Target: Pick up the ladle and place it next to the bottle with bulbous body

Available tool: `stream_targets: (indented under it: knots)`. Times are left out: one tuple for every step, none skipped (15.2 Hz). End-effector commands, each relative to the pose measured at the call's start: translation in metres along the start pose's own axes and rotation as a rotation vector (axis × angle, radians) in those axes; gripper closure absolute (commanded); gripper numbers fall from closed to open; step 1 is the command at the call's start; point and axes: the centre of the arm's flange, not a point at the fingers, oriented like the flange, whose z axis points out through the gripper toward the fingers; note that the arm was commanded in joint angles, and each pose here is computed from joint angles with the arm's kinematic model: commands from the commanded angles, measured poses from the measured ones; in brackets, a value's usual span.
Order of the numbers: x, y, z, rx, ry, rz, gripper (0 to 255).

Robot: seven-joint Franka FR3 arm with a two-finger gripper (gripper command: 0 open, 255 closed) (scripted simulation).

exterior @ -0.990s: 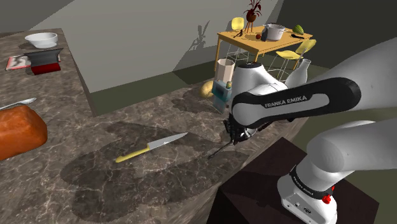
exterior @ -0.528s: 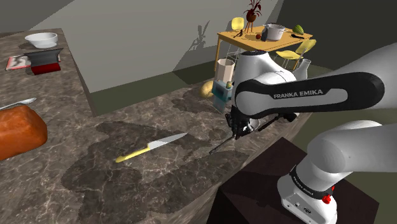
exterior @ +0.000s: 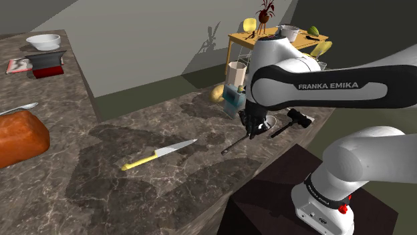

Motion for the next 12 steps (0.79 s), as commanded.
stream_targets:
  knots:
    - [0.0, 0.001, -0.011, 0.0, 0.0, 0.0, 255]
    - [0.0, 0.002, -0.016, 0.0, 0.0, 0.0, 255]
    - [0.001, 0.002, -0.021, 0.0, 0.0, 0.0, 255]
    - [0.001, 0.002, -0.027, 0.0, 0.0, 0.0, 255]
    - [0.001, 0.003, -0.032, 0.0, 0.0, 0.0, 255]
    - [0.001, 0.003, -0.037, 0.0, 0.0, 0.0, 255]
    - [0.001, 0.004, -0.042, 0.0, 0.0, 0.0, 255]
    - [0.001, 0.004, -0.048, 0.0, 0.0, 0.0, 255]
    - [0.001, 0.005, -0.053, 0.0, 0.0, 0.0, 255]
    - [0.002, 0.005, -0.058, 0.0, 0.0, 0.0, 255]
    - [0.002, 0.005, -0.063, 0.0, 0.0, 0.0, 255]
    - [0.002, 0.006, -0.069, 0.0, 0.0, 0.0, 255]
